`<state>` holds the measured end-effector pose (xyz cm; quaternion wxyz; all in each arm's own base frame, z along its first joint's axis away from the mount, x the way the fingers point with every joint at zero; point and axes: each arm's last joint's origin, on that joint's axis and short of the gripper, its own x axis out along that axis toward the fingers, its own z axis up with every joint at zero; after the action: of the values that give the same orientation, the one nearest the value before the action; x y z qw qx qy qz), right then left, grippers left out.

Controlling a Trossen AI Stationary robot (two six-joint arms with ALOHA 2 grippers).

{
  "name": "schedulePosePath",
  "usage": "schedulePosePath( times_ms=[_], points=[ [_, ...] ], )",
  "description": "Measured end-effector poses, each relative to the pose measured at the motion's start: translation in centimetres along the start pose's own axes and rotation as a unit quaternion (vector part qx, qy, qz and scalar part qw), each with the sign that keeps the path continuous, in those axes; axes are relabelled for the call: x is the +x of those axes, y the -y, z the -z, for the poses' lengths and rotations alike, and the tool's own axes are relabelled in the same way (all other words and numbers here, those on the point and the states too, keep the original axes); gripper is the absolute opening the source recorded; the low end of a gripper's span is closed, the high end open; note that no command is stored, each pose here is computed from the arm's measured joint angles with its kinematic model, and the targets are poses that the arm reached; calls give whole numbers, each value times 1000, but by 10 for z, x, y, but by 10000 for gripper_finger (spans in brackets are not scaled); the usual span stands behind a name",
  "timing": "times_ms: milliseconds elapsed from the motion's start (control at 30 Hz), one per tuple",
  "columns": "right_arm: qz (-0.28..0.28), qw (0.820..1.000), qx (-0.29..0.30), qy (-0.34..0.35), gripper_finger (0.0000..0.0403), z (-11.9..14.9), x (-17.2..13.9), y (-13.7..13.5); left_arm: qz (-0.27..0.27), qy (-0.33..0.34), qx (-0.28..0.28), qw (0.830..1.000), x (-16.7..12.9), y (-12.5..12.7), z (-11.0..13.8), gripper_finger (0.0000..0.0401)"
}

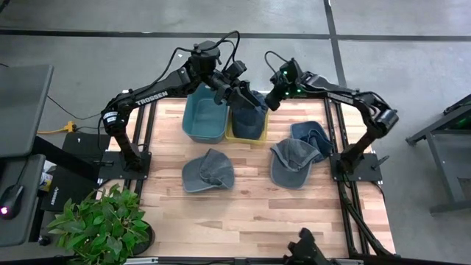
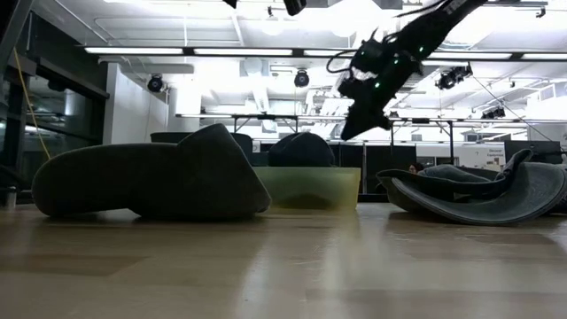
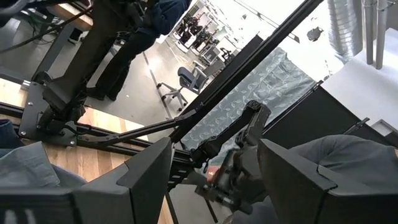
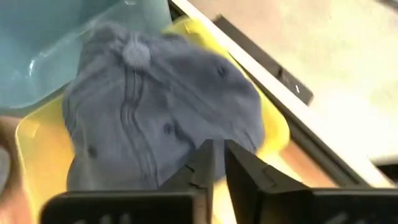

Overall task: Pick & Place hat
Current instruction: Put the blue cap into the yellow bin

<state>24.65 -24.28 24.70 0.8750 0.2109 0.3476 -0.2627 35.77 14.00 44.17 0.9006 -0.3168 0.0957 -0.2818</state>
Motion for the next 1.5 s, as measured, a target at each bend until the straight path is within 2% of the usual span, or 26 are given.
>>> schedulePosePath(
  times_ms=[133,233,433,533,833,1000,1167,1333,1500],
  points=[
    [31,998,29,-50,81,10,-22,0,0,0,0,1000,0,0,0,236],
    [52,991,75,-94,125,19,-36,0,0,0,3,1000,0,0,0,236],
    [81,963,157,-202,193,41,-44,-7,-1,1,4,1000,0,0,0,236],
    [103,955,152,-233,212,47,-44,-16,-1,1,4,1000,0,0,0,236],
    [168,947,140,-237,221,54,-37,-52,0,0,13,1000,0,0,0,236],
    [195,929,173,-262,221,73,-22,-63,8,-6,13,1000,0,0,0,236],
    [250,907,191,-281,221,99,-10,-64,10,-8,13,1000,0,1,0,236],
    [233,908,211,-278,221,111,-1,-62,17,-14,13,1000,0,1,1,236],
    [194,922,220,-254,221,118,10,-65,17,-14,13,1000,0,1,1,236]
  ],
)
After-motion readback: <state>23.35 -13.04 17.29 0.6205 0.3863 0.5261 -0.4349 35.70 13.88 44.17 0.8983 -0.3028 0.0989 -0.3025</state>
